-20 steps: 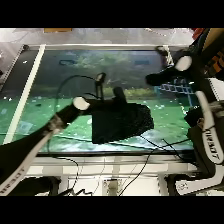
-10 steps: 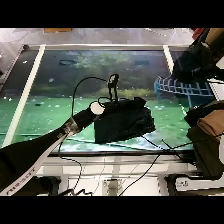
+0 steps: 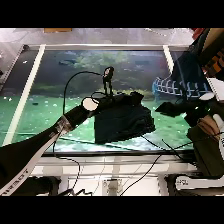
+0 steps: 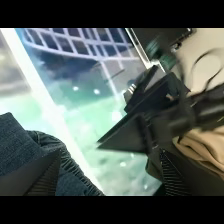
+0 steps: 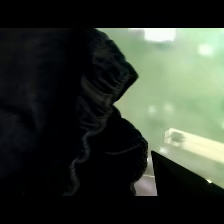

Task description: Fold the clothes and pants, and hang the long-sleeved shirts on hangers.

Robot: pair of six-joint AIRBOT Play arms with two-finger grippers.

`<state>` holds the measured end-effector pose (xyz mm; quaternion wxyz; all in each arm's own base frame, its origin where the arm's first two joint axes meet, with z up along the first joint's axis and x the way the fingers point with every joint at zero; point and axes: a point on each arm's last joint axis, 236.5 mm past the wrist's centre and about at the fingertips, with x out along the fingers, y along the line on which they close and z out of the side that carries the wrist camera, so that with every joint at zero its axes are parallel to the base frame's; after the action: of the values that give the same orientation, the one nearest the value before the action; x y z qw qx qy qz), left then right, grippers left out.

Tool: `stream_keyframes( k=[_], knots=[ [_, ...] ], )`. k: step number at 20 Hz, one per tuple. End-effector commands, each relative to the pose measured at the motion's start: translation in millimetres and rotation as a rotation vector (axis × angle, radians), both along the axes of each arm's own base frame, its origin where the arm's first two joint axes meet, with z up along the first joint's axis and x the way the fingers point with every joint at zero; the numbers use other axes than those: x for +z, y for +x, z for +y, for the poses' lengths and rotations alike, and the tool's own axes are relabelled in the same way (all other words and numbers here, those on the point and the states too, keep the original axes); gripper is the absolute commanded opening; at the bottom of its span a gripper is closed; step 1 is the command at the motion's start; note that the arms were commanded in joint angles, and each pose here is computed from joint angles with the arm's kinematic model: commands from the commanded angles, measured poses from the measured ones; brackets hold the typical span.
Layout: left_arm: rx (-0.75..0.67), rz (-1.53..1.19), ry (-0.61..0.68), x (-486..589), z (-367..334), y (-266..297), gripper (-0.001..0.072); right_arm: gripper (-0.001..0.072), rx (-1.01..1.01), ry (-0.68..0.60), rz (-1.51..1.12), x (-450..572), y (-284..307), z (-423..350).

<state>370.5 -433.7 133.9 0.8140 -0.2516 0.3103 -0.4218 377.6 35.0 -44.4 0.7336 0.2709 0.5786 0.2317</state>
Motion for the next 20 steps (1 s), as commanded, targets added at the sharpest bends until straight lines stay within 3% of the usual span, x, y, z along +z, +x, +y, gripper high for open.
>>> stream_keyframes(
  k=[1, 7, 11, 13, 16, 20],
  knots=[
    [-0.02, 0.004, 0.001, 0.6, -0.7, -3.8, 0.0706, 0.0639, -0.265, 0.046, 0.116, -42.5, -2.3, 4.0],
    [-0.02, 0.004, 0.001, 0.4, -0.8, -3.7, 0.0706, 0.0649, -0.357, 0.198, 0.222, -42.0, 4.0, 24.8],
    [-0.02, 0.004, 0.001, 0.4, -0.8, -3.7, 0.0706, 0.065, -0.344, 0.505, 0.272, -12.2, 12.7, 60.4],
    [-0.02, 0.004, 0.001, 0.4, -0.8, -3.7, 0.0706, 0.0667, -0.315, 0.595, 0.221, 8.0, 18.6, 67.3],
    [-0.02, 0.005, 0.001, 0.0, -0.8, -3.7, 0.0706, 0.0705, -0.259, 0.579, 0.193, 15.1, 19.0, 72.5],
    [-0.02, 0.005, 0.003, -0.7, -0.9, -3.6, 0.0706, 0.0708, -0.065, 0.338, 0.195, -12.1, 1.2, 94.4]
  ],
)
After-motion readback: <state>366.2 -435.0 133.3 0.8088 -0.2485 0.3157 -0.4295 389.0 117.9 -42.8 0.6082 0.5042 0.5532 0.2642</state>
